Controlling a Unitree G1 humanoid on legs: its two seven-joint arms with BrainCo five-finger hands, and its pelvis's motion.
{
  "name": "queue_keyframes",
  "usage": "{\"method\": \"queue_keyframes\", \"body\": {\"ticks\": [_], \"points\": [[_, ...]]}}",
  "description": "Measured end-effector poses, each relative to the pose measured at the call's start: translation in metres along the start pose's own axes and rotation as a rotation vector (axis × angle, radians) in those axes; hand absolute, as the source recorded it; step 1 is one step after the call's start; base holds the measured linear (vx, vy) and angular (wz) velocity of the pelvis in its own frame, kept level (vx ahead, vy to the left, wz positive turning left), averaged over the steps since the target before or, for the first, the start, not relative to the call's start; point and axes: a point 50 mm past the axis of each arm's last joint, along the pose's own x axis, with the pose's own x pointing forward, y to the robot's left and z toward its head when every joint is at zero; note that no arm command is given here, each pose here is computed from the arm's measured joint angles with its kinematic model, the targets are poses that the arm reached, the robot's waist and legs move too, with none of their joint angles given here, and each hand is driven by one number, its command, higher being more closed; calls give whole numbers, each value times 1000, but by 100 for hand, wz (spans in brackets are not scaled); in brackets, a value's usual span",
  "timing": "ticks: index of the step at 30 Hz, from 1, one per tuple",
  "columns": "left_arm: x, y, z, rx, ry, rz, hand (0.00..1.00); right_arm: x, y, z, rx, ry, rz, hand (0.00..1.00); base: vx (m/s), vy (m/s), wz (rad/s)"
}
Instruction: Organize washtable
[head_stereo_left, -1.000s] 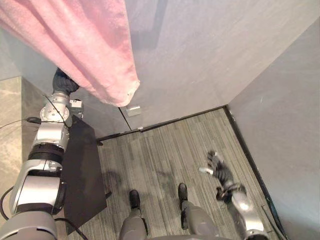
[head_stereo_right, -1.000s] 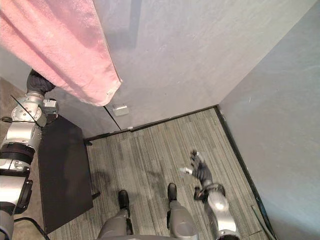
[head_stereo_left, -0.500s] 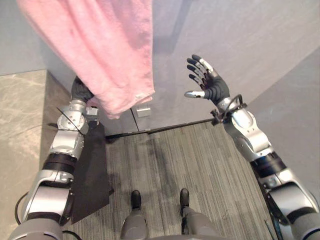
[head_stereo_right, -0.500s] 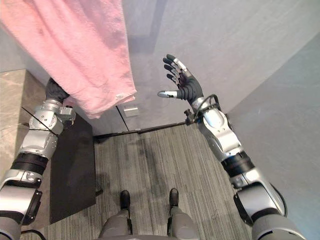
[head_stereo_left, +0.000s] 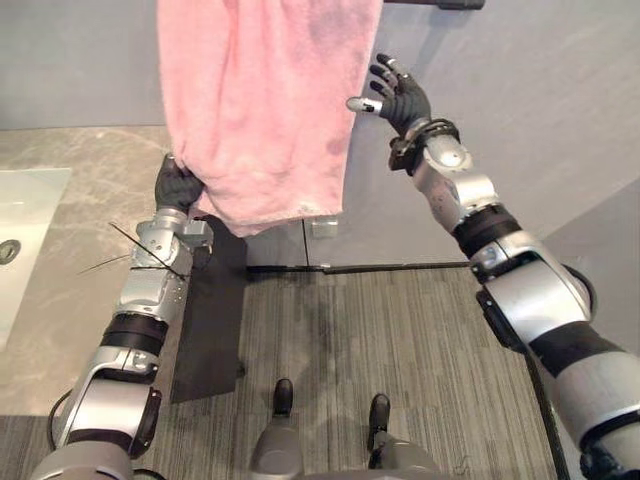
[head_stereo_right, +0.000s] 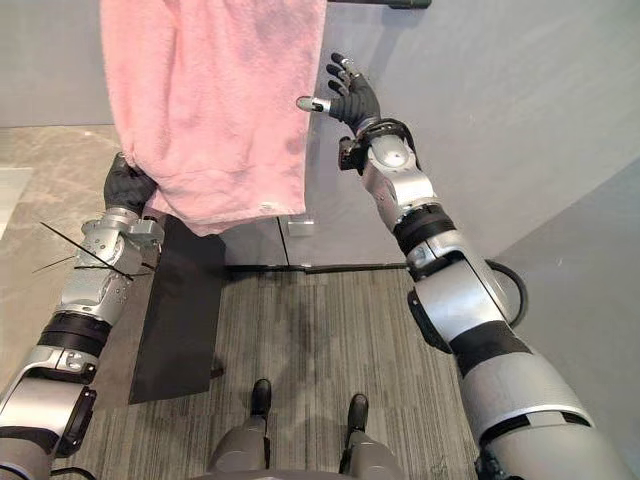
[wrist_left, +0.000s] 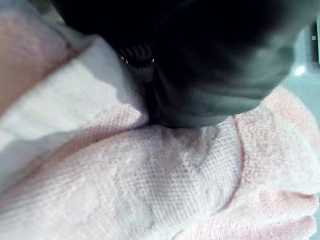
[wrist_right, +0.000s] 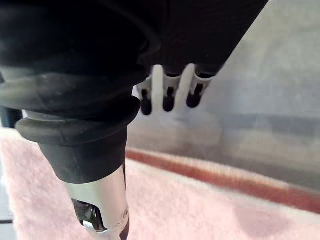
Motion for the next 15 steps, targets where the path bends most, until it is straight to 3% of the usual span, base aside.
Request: {"method": "queue_keyframes", "body": {"ticks": [6,7,15], "points": [[11,-16,12,-5,-39,-47,100,6,10,6,83,30,-43,0,-42,-11,18],[13,-19,14,-6,-44,-54,100,7,11,8,95,31,-47,100,-16,-21,13],[28,-26,21,-23,-53,-48,100,13,31,38,121,-33,-20,100,-4,-33,15]]}}
